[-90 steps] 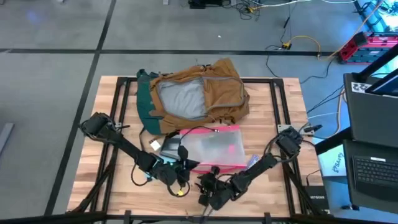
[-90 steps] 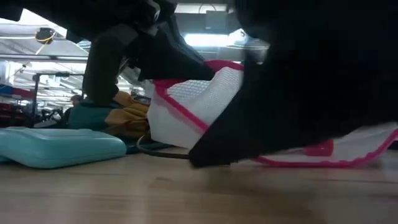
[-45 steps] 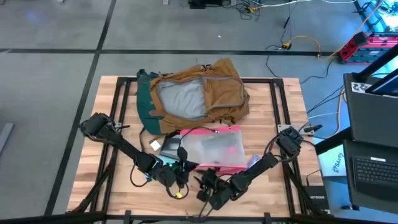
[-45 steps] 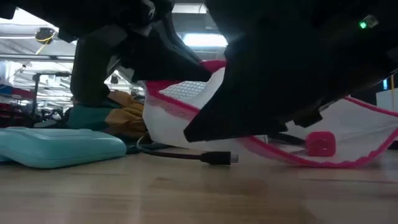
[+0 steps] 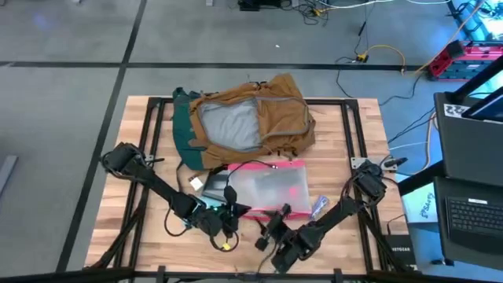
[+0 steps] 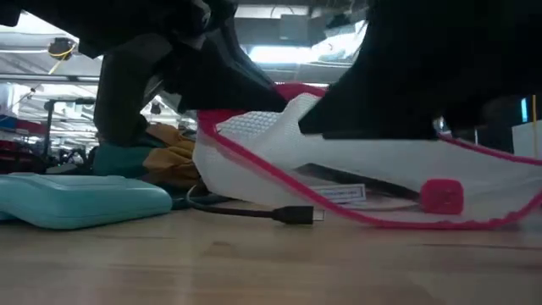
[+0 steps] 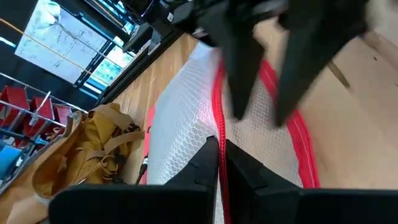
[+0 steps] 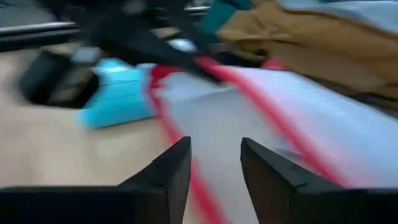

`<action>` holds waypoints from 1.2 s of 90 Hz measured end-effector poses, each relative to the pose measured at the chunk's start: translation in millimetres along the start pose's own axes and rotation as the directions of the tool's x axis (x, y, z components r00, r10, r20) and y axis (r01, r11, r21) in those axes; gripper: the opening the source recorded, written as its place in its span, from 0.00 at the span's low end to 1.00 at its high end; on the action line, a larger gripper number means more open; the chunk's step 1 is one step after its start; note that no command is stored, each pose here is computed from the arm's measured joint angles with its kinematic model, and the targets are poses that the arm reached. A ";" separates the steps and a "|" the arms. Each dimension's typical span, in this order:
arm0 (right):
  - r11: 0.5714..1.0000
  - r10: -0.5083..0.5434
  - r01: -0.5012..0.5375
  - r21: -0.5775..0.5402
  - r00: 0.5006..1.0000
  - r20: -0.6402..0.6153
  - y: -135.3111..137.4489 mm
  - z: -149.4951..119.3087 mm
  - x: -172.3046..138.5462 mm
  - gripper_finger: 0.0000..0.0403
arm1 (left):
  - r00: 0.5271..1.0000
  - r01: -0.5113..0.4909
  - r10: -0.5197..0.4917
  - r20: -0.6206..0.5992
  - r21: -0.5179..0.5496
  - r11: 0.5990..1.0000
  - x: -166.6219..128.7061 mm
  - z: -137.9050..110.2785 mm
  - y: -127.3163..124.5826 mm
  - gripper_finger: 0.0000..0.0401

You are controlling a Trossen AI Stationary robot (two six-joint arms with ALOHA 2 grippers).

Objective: Unpack backpack
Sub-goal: Remove the black pouch from the pink zipper pouch

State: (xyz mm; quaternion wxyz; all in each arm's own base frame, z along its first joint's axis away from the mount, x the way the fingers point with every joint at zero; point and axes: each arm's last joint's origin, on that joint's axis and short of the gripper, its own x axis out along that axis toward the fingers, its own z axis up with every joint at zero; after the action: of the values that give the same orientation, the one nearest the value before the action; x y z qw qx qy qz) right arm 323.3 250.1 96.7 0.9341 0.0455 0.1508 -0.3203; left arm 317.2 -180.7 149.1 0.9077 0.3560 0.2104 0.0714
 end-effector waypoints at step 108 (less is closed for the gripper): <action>0.879 -0.274 0.203 -0.431 0.956 -0.108 -49.7 10.3 68.0 0.31 | 0.999 0.031 -0.031 0.013 -0.001 1.000 0.1 0.0 -0.8 0.00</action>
State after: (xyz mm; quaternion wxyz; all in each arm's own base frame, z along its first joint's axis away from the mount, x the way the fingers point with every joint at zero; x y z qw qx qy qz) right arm 346.5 169.2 85.9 0.8599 -0.1465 0.2966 -0.3888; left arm 317.2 -181.3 148.5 0.9102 0.3527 0.2100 0.0554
